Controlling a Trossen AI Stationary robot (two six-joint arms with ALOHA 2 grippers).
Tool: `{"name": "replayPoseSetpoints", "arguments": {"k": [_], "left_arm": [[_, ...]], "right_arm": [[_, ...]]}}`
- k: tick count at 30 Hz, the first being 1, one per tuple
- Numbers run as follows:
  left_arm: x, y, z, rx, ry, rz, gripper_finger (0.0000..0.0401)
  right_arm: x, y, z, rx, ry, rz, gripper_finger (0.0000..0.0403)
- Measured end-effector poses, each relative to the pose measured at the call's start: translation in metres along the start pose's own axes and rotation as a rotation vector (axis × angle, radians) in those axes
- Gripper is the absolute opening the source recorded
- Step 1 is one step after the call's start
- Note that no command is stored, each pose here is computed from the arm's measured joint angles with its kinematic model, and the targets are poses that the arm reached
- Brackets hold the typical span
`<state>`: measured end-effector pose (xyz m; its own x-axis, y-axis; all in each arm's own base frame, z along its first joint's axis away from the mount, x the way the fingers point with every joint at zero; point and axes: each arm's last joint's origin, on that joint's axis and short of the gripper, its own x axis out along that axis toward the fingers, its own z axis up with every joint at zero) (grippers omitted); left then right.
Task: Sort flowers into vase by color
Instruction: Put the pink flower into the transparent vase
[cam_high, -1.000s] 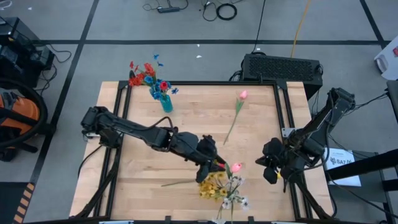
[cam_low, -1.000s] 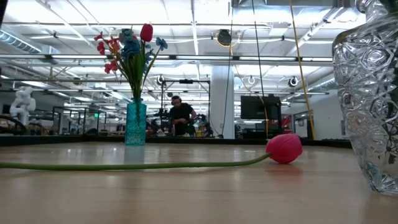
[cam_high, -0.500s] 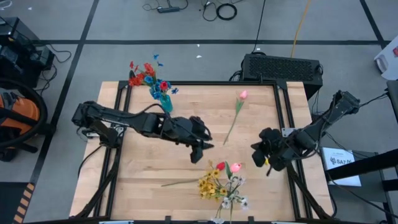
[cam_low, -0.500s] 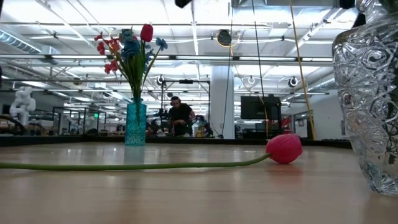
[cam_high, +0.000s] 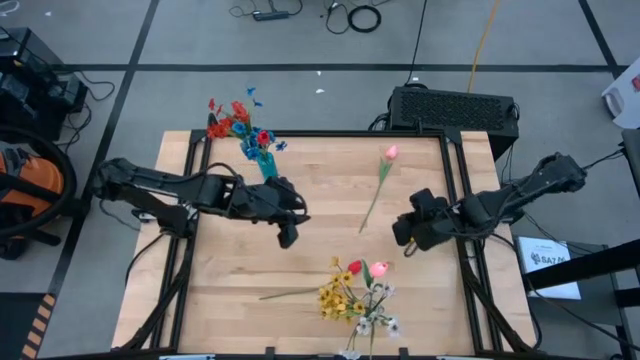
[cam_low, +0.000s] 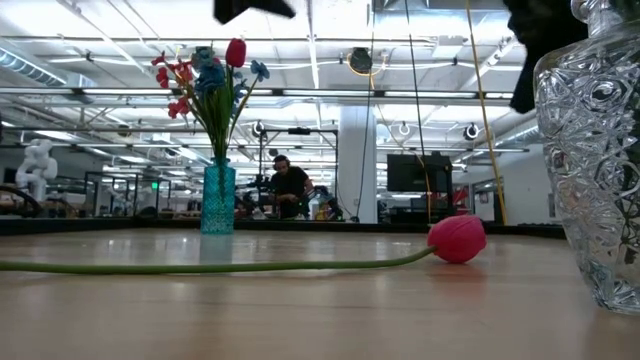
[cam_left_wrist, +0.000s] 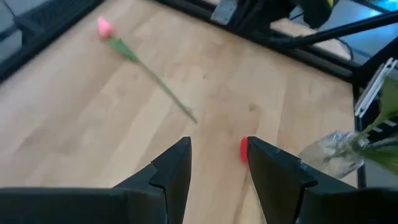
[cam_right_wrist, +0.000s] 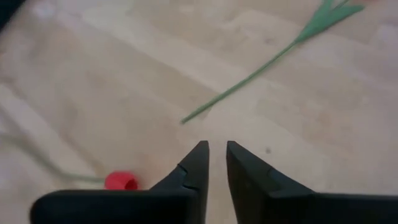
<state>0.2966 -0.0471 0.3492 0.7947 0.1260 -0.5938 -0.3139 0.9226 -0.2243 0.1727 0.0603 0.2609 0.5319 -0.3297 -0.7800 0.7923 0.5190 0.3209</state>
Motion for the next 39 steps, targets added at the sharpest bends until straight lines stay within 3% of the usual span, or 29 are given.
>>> {"name": "replayPoseSetpoints", "arguments": {"k": [11,17,27,33,39], "left_arm": [[-0.005,0.05,-0.079,-0.089,-0.026,-0.026,0.0162],[-0.025,0.081,-0.106,-0.119,-0.048,-0.034,0.0162],[-0.065,0.114,-0.122,-0.058,-0.113,-0.015,0.0162],[-0.076,0.124,-0.121,0.016,-0.164,0.015,0.0162],[-0.078,0.134,-0.119,0.049,-0.159,0.022,0.0162]], "right_arm": [[0.056,-0.003,0.044,0.136,0.006,-0.165,0.0158],[0.102,-0.019,0.083,0.283,0.062,-0.19,0.0199],[0.156,-0.066,0.127,0.501,0.148,-0.285,0.0191],[0.177,-0.066,0.153,0.498,0.179,-0.355,0.017],[0.202,-0.069,0.159,0.465,0.351,-0.543,0.0153]]}}
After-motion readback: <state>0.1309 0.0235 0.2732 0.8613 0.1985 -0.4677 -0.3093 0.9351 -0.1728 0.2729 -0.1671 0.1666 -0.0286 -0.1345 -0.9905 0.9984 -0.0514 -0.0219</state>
